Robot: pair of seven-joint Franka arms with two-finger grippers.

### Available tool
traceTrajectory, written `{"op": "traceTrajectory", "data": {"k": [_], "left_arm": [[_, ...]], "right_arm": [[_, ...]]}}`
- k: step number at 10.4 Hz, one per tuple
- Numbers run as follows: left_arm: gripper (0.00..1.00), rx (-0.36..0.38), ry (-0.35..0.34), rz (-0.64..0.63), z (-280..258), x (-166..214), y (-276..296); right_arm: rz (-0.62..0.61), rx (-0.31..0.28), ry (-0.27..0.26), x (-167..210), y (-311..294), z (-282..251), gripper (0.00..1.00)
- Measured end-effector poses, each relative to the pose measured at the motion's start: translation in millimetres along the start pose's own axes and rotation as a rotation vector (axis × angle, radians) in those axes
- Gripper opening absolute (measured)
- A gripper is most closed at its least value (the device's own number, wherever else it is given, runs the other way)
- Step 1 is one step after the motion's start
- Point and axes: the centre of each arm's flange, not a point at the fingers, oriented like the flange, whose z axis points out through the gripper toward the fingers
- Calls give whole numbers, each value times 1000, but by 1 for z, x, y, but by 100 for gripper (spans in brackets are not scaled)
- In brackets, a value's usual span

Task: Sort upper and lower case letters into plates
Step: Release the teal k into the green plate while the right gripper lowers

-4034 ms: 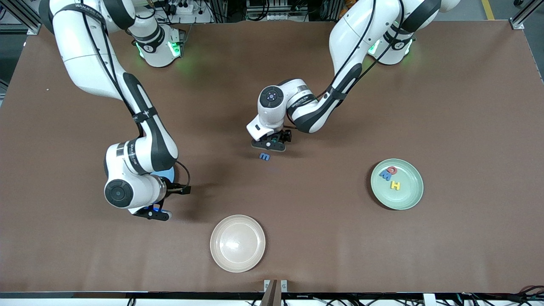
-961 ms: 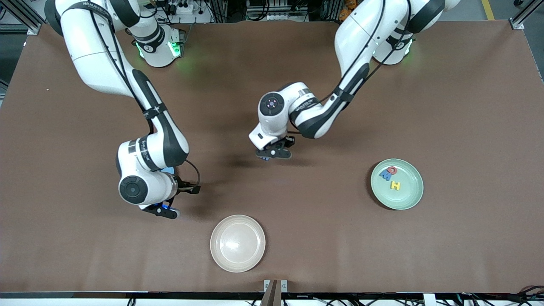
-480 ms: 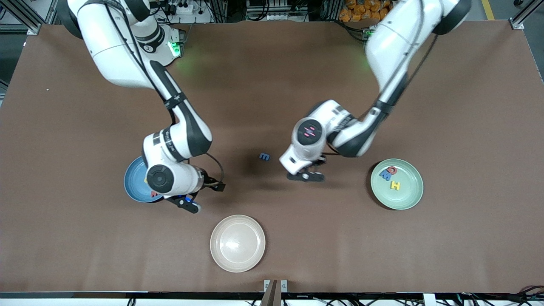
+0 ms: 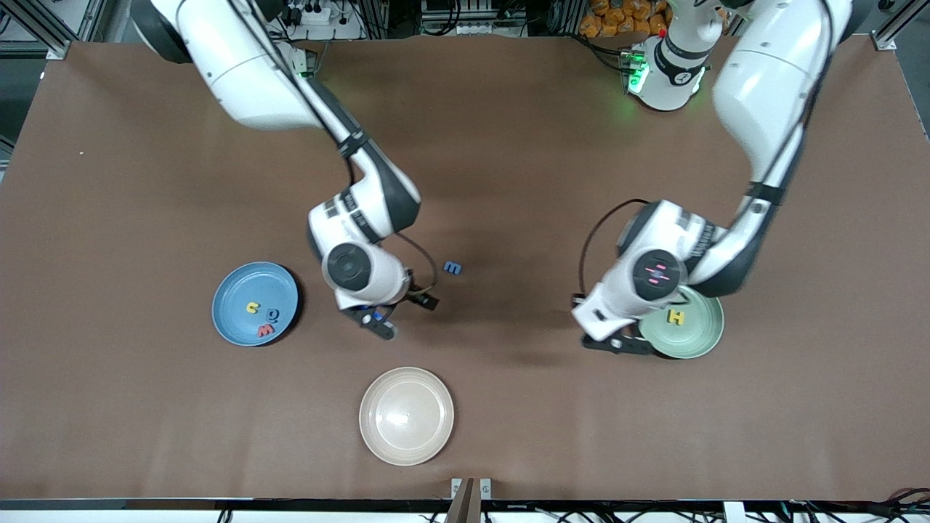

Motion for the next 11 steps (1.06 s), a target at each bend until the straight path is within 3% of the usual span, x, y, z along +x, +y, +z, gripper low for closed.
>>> {"op": "traceTrajectory", "data": {"k": [2, 5, 7, 10, 11], "left_arm": [[38, -2, -11, 46, -3, 6, -55], [38, -10, -59, 111, 7, 1, -125], [38, -16, -86, 117, 20, -6, -141], [38, -18, -127, 113, 39, -16, -148], [47, -20, -135, 112, 42, -18, -149]], "right_arm": [[-19, -5, 28, -40, -17, 13, 100], [-90, -16, 111, -55, -26, 32, 100], [-133, -22, 151, -64, -30, 41, 100], [-152, -31, 154, -73, -30, 58, 100], [-162, -45, 159, -74, -28, 65, 100]]}}
